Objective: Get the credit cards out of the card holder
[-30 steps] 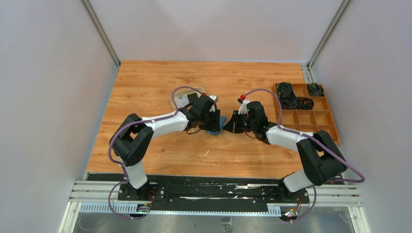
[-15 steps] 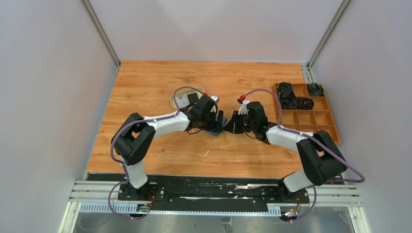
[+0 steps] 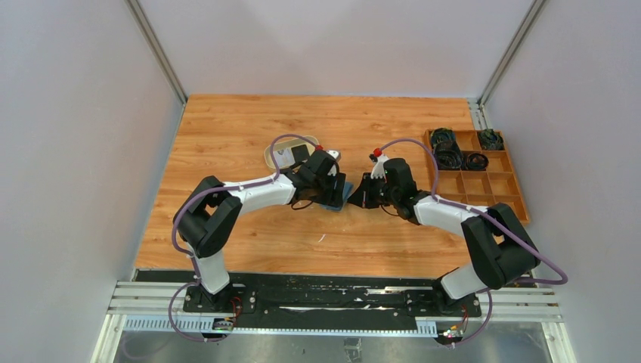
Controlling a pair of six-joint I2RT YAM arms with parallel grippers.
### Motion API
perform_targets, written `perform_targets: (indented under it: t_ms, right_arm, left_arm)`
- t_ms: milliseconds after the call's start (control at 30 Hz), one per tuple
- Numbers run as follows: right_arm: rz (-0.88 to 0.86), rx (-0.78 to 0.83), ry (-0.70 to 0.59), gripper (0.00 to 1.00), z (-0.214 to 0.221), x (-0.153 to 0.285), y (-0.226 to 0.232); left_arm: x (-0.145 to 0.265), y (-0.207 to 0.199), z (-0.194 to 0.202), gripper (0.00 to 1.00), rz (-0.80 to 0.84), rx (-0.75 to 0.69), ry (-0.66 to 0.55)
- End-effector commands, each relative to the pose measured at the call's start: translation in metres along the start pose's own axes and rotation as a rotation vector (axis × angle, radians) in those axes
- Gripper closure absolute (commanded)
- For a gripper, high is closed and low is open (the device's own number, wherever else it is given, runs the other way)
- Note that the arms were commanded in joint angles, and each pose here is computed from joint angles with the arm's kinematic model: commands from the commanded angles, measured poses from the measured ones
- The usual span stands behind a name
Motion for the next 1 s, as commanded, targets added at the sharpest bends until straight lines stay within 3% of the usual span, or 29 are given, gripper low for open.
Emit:
perform_targets:
  t_ms: [0, 567, 967]
  right_arm:
    - [0.007, 0.01, 0.002, 1.0, 0.003, 0.005, -0.002]
    - [-0.026, 0.049, 0.026, 1.0, 0.006, 0.013, 0.004]
    - [-0.066, 0.067, 0.101, 1.0, 0.019, 0.015, 0.005]
  left_arm:
    - [-0.001, 0.007, 0.001, 0.33, -0.079, -0.037, 0.022]
    - [0.016, 0.031, -0.017, 0.32, -0.227, -0.044, -0.052]
    - [0.015, 0.022, -0.054, 0.31, -0.193, -0.049, -0.123]
Point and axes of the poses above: each gripper's point midway between its finger pads, its own x axis back along the fingers, its own y axis along the line the jaws close on, z = x × y, the point moved 5 cm from there along x, back along the fingers, and after that the axes turned 7 degrees about -x, right-handed, at the moved point
